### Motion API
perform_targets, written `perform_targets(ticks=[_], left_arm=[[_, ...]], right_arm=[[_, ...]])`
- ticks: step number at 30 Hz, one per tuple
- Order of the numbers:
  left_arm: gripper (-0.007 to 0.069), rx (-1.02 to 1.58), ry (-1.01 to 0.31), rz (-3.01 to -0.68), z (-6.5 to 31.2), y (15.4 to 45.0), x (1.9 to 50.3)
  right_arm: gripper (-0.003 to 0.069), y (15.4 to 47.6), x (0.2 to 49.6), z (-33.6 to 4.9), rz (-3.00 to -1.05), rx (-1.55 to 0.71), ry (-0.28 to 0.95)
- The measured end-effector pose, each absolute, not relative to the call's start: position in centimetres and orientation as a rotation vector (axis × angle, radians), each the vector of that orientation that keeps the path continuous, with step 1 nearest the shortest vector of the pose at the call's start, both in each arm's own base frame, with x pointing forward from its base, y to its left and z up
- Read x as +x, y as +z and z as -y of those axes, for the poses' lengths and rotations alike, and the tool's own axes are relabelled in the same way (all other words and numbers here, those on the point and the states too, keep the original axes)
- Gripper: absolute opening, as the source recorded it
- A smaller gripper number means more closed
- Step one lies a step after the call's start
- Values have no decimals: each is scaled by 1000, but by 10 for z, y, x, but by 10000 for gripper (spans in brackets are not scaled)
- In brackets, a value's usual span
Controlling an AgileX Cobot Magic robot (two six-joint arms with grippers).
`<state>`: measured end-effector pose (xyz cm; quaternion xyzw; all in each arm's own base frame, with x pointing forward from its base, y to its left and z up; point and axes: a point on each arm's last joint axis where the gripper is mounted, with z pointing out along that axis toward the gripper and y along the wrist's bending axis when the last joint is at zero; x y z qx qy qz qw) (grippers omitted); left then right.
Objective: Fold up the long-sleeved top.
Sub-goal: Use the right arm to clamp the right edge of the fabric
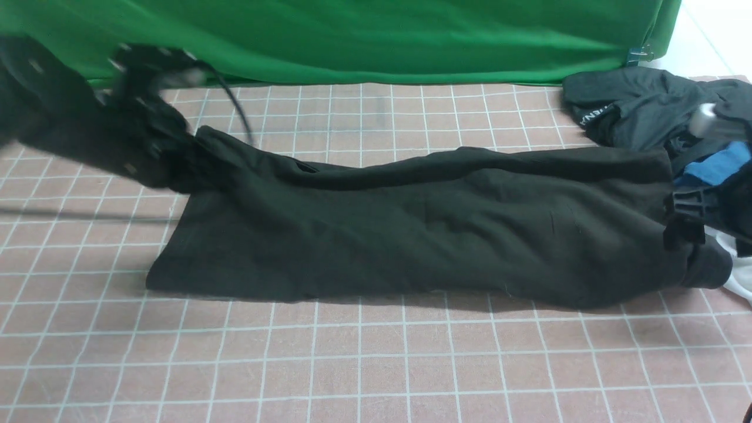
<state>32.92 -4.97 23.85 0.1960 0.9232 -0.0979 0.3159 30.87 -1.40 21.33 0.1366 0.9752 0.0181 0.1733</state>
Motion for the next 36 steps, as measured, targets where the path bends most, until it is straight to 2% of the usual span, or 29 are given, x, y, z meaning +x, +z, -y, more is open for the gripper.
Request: perform_targets(ticks=[4, 9, 17, 28, 31, 36], left_arm=[[17, 701, -252, -2314, 95, 243, 299], [17, 945, -260, -2196, 137, 251, 272], [17, 1007, -254, -2174, 145, 251, 267], [17, 1061, -272, -2217, 145, 247, 262], [17, 1065, -273, -2220, 145, 247, 261], [17, 1065, -273, -2220, 145, 247, 261]], right_arm=[[689, 198, 321, 27, -2698, 540, 127], [692, 167, 330, 17, -2774, 572, 260], [692, 154, 339, 0, -2763, 488, 274], [678, 149, 343, 2, -2747, 363, 166], [633, 146, 344, 2, -2757, 347, 157], [363, 140, 346, -5, -2796, 239, 111]])
